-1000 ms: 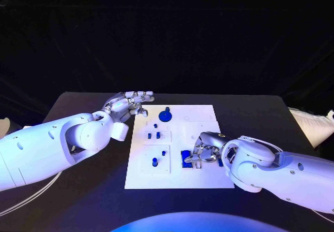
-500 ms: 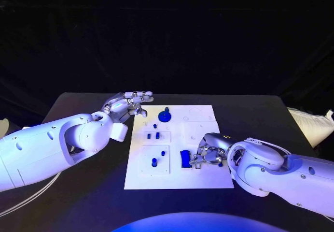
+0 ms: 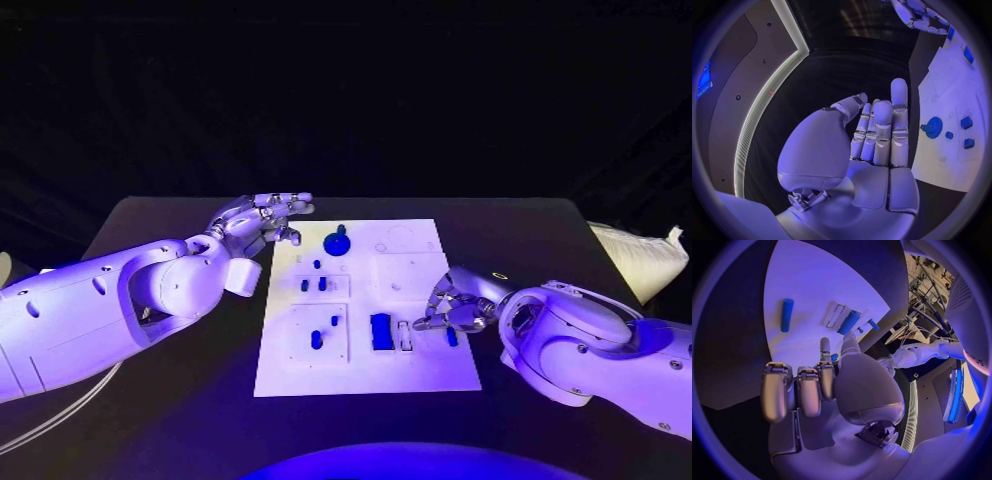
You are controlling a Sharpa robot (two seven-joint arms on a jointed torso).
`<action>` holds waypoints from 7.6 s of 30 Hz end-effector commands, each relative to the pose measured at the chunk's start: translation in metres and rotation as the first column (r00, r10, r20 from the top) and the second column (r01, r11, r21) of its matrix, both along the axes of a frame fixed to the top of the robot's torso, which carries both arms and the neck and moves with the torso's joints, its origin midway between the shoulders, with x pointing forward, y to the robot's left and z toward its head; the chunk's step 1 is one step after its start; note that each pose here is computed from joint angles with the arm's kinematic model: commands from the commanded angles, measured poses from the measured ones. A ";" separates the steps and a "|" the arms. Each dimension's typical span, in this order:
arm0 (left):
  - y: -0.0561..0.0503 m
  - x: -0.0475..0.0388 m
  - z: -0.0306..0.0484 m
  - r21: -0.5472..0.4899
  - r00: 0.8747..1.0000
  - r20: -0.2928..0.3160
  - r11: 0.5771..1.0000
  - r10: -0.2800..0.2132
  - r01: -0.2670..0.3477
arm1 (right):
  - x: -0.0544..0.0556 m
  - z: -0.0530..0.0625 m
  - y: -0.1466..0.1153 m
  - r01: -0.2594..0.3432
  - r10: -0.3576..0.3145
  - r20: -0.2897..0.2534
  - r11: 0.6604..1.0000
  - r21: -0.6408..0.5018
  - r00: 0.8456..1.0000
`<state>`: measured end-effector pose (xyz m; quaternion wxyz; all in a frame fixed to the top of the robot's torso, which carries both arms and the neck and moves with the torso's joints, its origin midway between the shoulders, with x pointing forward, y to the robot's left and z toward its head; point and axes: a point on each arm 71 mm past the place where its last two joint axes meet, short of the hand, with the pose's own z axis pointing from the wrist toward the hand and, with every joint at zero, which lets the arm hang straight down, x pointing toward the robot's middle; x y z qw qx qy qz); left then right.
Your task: Assemble the parts on the task board
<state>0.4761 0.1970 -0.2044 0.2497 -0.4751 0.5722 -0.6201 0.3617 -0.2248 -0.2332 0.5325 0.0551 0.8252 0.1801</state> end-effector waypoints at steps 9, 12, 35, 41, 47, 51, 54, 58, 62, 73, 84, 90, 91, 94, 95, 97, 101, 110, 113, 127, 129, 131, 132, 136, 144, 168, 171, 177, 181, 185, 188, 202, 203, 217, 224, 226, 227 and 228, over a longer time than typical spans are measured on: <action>-0.002 -0.0009 0.0013 -0.011 1.000 0.006 1.000 -0.015 0.015 | 0.000 -0.001 -0.024 0.036 -0.035 0.019 0.997 -0.065 0.999; -0.002 -0.0011 0.0014 -0.012 1.000 0.006 1.000 -0.016 0.016 | 0.000 -0.003 -0.030 0.040 -0.038 0.026 0.995 -0.090 0.999; -0.001 -0.0012 0.0013 -0.011 1.000 0.005 1.000 -0.015 0.015 | 0.002 -0.026 -0.035 -0.003 -0.003 -0.030 0.978 -0.208 1.000; -0.001 -0.0012 0.0013 -0.011 1.000 0.005 1.000 -0.016 0.016 | 0.003 -0.030 -0.035 -0.015 0.006 -0.038 0.973 -0.230 0.999; -0.001 -0.0012 0.0012 -0.010 1.000 0.004 1.000 -0.015 0.015 | 0.004 -0.033 -0.032 -0.029 0.020 -0.041 0.968 -0.248 0.999; -0.001 -0.0012 0.0011 -0.010 1.000 0.003 1.000 -0.017 0.017 | 0.003 -0.039 -0.028 -0.046 0.034 -0.049 0.965 -0.259 0.998; -0.001 -0.0013 0.0011 -0.011 1.000 0.003 1.000 -0.018 0.018 | 0.002 -0.043 -0.025 -0.063 0.049 -0.055 0.960 -0.274 0.997; -0.001 -0.0013 0.0010 -0.011 1.000 0.002 1.000 -0.019 0.019 | 0.001 -0.049 -0.020 -0.087 0.073 -0.058 0.951 -0.298 0.996; -0.001 -0.0014 0.0010 -0.010 1.000 0.001 1.000 -0.019 0.019 | 0.001 -0.051 -0.017 -0.111 0.098 -0.056 0.938 -0.330 0.994; -0.001 -0.0017 0.0010 -0.009 1.000 0.001 1.000 -0.022 0.022 | 0.001 -0.052 -0.013 -0.160 0.152 -0.053 0.901 -0.404 0.987; -0.001 -0.0017 0.0010 -0.008 1.000 0.002 1.000 -0.023 0.023 | -0.001 -0.046 -0.013 -0.078 0.074 -0.026 0.960 -0.271 0.997; -0.002 -0.0017 0.0011 -0.009 1.000 0.002 1.000 -0.024 0.024 | -0.001 -0.033 -0.012 0.033 -0.033 0.002 0.995 -0.097 0.999; -0.002 -0.0017 0.0011 -0.009 1.000 0.002 1.000 -0.025 0.025 | -0.001 -0.031 -0.012 0.045 -0.044 0.003 0.996 -0.076 0.999; -0.003 -0.0018 0.0011 -0.010 1.000 0.003 1.000 -0.025 0.025 | -0.001 -0.026 -0.009 0.064 -0.064 0.000 0.997 -0.032 0.998; -0.003 -0.0018 0.0011 -0.010 1.000 0.003 1.000 -0.026 0.026 | -0.002 -0.025 -0.008 0.070 -0.070 -0.004 0.997 -0.019 0.998; -0.003 -0.0019 0.0012 -0.010 1.000 0.003 1.000 -0.026 0.026 | -0.002 -0.024 -0.006 0.079 -0.079 -0.017 0.997 0.002 0.997; -0.003 -0.0021 0.0013 -0.011 1.000 0.003 1.000 -0.027 0.027 | -0.003 -0.024 -0.004 0.095 -0.094 -0.050 0.995 0.035 0.994; -0.004 -0.0026 0.0014 -0.011 1.000 0.003 1.000 -0.028 0.028 | -0.003 -0.028 0.004 0.100 -0.093 -0.099 0.993 0.061 0.991; -0.004 -0.0028 0.0016 -0.012 1.000 0.003 1.000 -0.029 0.029 | -0.003 -0.032 0.008 0.096 -0.088 -0.123 0.993 0.063 0.988; -0.004 -0.0032 0.0017 -0.012 1.000 0.002 0.999 -0.031 0.031 | -0.002 -0.040 0.018 0.084 -0.075 -0.148 0.995 0.057 0.986; -0.004 -0.0032 0.0017 -0.012 1.000 0.002 0.999 -0.031 0.031 | -0.001 -0.041 0.019 0.082 -0.072 -0.149 0.995 0.056 0.986; -0.004 -0.0032 0.0017 -0.012 1.000 0.002 0.999 -0.031 0.031 | -0.001 -0.041 0.020 0.077 -0.068 -0.150 0.995 0.056 0.986; -0.004 -0.0032 0.0017 -0.012 1.000 0.002 0.999 -0.031 0.031 | -0.001 -0.041 0.021 0.075 -0.066 -0.150 0.996 0.056 0.986; -0.005 -0.0033 0.0017 -0.012 0.999 0.002 0.999 -0.032 0.032 | -0.001 -0.042 0.023 0.065 -0.056 -0.156 0.997 0.049 0.986; -0.004 -0.0033 0.0017 -0.012 1.000 0.001 0.999 -0.031 0.031 | -0.002 -0.043 0.027 0.036 -0.030 -0.170 0.999 0.033 0.985; -0.004 -0.0034 0.0016 -0.010 1.000 0.000 0.999 -0.031 0.031 | 0.000 -0.044 0.030 0.022 -0.018 -0.152 0.999 0.023 0.988; -0.004 -0.0034 0.0016 -0.010 1.000 0.000 0.999 -0.031 0.031 | 0.000 -0.043 0.030 0.020 -0.016 -0.149 0.999 0.025 0.989; -0.003 -0.0032 0.0016 -0.010 1.000 0.000 1.000 -0.030 0.030 | 0.000 -0.042 0.027 0.024 -0.020 -0.136 0.999 0.024 0.991; -0.003 -0.0031 0.0015 -0.010 1.000 0.000 1.000 -0.029 0.029 | -0.001 -0.040 0.024 0.026 -0.022 -0.130 0.999 0.024 0.991; -0.002 -0.0026 0.0013 -0.009 1.000 0.001 1.000 -0.027 0.027 | -0.001 -0.038 0.021 0.035 -0.027 -0.117 0.997 0.064 0.993; -0.002 -0.0017 0.0009 -0.008 1.000 0.001 1.000 -0.024 0.024 | 0.000 -0.034 0.019 0.035 -0.020 -0.102 0.988 0.147 0.995; 0.002 0.0028 -0.0175 -0.008 1.000 -0.017 1.000 0.026 -0.026 | 0.054 -0.001 -0.006 0.098 -0.117 -0.006 0.797 0.596 0.993; 0.003 0.0043 -0.0195 -0.008 0.999 -0.019 0.999 0.038 -0.039 | 0.061 -0.001 -0.009 0.119 -0.137 -0.021 0.762 0.636 0.990; 0.030 0.0360 -0.0443 0.032 0.970 -0.004 0.969 0.245 -0.245 | 0.144 -0.008 -0.014 0.228 -0.243 -0.146 0.356 0.906 0.959; 0.028 0.0434 -0.0530 0.041 0.959 0.000 0.958 0.283 -0.283 | 0.159 -0.012 -0.011 0.200 -0.229 -0.131 0.310 0.930 0.965; 0.027 0.0411 -0.0534 0.059 0.970 -0.020 0.969 0.241 -0.240 | 0.156 -0.014 -0.014 0.247 -0.286 -0.134 0.407 0.879 0.949; 0.027 0.0407 -0.0532 0.061 0.970 -0.018 0.968 0.243 -0.241 | 0.156 -0.014 -0.013 0.246 -0.287 -0.133 0.405 0.880 0.949; 0.026 0.0401 -0.0529 0.064 0.969 -0.016 0.968 0.246 -0.244 | 0.155 -0.013 -0.012 0.245 -0.290 -0.132 0.402 0.882 0.948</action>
